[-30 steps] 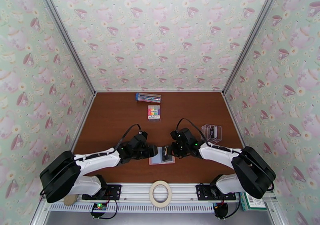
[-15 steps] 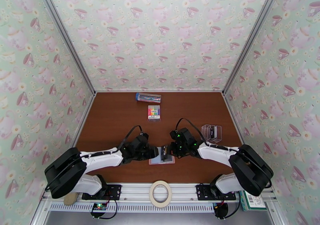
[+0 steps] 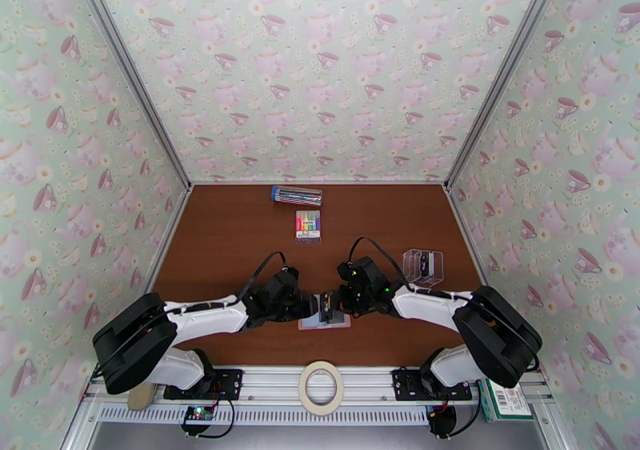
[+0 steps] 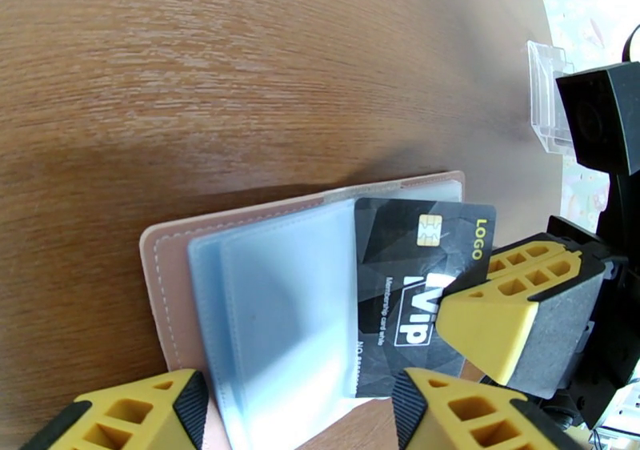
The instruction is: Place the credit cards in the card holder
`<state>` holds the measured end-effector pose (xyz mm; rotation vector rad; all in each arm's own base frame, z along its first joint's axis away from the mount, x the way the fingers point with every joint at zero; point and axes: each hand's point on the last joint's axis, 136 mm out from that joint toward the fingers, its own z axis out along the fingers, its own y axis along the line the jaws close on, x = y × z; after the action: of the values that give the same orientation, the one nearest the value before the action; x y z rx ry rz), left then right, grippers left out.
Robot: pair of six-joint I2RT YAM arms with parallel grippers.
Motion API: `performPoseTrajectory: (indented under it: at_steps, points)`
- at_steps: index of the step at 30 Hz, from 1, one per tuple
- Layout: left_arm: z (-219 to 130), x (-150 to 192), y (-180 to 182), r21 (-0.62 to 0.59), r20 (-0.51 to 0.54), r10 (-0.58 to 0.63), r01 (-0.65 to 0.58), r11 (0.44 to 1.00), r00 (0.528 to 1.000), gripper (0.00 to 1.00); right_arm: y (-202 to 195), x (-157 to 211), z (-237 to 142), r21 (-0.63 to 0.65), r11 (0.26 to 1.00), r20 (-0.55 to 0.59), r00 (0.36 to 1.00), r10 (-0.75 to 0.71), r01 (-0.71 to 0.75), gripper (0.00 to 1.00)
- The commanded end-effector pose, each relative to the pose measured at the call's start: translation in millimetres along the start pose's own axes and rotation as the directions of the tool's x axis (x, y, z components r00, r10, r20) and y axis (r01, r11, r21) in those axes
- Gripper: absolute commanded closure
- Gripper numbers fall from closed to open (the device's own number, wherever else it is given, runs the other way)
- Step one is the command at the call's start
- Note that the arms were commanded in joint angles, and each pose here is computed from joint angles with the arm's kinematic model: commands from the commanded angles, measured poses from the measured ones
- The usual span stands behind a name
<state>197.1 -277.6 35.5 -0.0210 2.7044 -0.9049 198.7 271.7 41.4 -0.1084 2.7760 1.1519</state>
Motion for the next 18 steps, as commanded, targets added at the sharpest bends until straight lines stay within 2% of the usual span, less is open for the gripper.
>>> performPoseTrajectory:
  at_steps: [1, 18]
  points:
    - [2.7, 4.2, 1.1, -0.017, -0.016, -0.014, 0.014, 1.0, 1.0, 0.33, 0.0, -0.5, 4.5, 0.015, 1.0, -0.004, 1.0, 0.015, -0.015, 1.0]
    - [1.8, 3.1, 2.2, -0.029, -0.011, -0.011, 0.011, 1.0, 1.0, 0.33, -13.3, 10.8, 2.3, 0.083, 0.996, -0.05, 0.998, 0.039, -0.035, 1.0]
